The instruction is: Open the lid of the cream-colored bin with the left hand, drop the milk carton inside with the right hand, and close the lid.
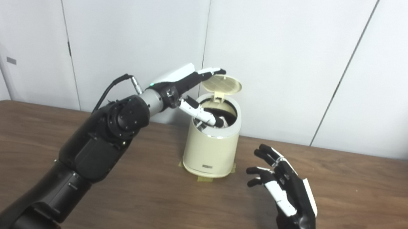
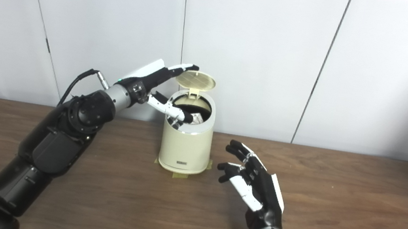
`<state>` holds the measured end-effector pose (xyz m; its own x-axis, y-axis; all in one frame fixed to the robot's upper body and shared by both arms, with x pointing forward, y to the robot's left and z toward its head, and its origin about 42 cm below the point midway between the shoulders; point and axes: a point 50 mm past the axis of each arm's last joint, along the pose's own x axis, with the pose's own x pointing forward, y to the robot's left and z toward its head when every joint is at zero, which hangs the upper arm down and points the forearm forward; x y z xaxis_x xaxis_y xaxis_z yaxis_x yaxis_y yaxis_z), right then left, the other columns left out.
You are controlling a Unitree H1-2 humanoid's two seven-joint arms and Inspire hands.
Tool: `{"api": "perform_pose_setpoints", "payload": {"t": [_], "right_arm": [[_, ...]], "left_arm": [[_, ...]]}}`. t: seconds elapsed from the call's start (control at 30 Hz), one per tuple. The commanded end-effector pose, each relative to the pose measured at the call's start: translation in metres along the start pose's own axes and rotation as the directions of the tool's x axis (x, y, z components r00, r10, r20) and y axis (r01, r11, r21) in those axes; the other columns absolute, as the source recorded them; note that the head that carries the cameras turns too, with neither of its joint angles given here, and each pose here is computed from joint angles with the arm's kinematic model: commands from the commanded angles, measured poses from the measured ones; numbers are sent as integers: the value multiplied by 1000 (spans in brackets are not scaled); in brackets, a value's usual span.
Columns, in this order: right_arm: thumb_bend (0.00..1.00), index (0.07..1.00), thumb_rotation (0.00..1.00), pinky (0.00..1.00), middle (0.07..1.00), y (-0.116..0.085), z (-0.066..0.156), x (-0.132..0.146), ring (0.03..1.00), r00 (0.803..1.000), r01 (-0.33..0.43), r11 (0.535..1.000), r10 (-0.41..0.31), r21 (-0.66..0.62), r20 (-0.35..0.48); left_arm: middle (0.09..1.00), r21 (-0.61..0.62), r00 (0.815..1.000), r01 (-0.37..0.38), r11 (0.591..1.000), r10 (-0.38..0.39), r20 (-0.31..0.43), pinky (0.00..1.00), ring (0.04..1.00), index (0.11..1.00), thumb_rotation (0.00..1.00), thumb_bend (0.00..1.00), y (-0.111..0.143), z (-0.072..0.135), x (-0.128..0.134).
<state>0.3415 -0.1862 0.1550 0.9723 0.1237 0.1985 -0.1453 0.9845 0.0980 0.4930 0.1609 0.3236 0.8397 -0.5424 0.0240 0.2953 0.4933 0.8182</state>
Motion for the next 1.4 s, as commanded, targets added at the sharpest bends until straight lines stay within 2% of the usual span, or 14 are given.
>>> {"api": "perform_pose_setpoints", "payload": {"t": [0.0,0.2,0.33,0.53,0.67,0.77,0.93,1.1,1.37], "right_arm": [[662,771,528,433,799,6,18,14,602,997,-19,1000,18,12,81],[675,782,544,429,804,7,19,14,601,997,-11,1000,11,3,82],[683,785,562,435,797,7,19,14,593,996,-8,1000,8,-5,89],[683,788,568,428,801,7,19,15,588,996,-6,1000,6,-1,88],[685,782,562,425,796,7,19,15,580,996,-7,1000,7,-1,93],[668,779,556,420,797,8,21,15,581,996,-6,1000,6,-3,91],[663,782,563,423,798,7,22,14,581,996,-5,1000,5,-1,93],[674,765,557,423,784,6,22,13,574,996,-6,1000,5,4,94],[698,750,544,430,778,10,25,13,580,996,-18,1000,18,4,85]], "left_arm": [[981,52,994,-58,997,53,96,1000,1000,942,347,974,36,31,5],[967,105,995,-41,994,31,98,1000,1000,930,348,957,38,34,2],[965,117,996,-15,993,4,89,1000,1000,924,366,981,38,35,-2],[967,190,997,17,982,-31,70,1000,1000,915,415,995,41,47,-7],[941,308,998,46,950,-58,32,1000,1000,896,417,988,42,57,-8],[898,374,996,84,924,-86,-10,1000,1000,838,398,950,44,64,-9],[873,392,993,115,913,-105,-46,1000,1000,782,354,925,44,69,-11],[855,433,987,161,887,-141,-77,1000,1000,753,385,939,40,71,-10],[853,494,984,179,851,-147,-103,1000,997,755,403,953,35,70,-12]]}}
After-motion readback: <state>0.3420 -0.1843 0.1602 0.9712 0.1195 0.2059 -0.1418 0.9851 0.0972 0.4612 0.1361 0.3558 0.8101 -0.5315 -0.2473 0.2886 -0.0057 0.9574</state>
